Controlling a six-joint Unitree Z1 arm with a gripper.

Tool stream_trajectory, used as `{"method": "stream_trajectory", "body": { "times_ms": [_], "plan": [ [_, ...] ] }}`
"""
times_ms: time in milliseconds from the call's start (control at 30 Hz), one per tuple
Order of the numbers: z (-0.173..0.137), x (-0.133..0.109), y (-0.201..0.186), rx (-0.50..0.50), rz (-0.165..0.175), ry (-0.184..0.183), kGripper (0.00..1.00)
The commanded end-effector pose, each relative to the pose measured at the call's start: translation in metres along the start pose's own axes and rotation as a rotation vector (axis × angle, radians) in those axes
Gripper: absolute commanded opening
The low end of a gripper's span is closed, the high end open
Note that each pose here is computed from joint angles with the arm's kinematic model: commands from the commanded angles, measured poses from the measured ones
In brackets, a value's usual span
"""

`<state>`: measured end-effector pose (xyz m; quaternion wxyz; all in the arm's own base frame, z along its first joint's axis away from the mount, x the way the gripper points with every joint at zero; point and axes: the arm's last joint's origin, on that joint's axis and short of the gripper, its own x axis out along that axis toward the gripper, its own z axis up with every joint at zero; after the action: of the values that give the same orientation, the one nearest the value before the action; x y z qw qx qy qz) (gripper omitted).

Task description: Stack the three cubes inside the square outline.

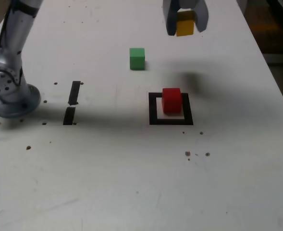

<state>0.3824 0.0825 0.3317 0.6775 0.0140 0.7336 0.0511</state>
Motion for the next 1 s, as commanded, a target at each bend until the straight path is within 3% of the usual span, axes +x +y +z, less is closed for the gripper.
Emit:
{"method": "stream_trajectory", "body": {
  "times_ms": [0,167,367,633,967],
  "plan": [
    [-0.009,-0.007,-0.046,0.062,0.005,0.016,0.23],
    [-0.025,-0.004,-0.102,0.096,-0.002,0.054,0.23],
    [-0.028,0.014,-0.131,0.096,-0.021,0.109,0.23],
    [-0.021,0.040,-0.140,0.093,-0.027,0.150,0.23],
    [-0.013,0.058,-0.138,0.081,-0.020,0.154,0.23]
  ]
}}
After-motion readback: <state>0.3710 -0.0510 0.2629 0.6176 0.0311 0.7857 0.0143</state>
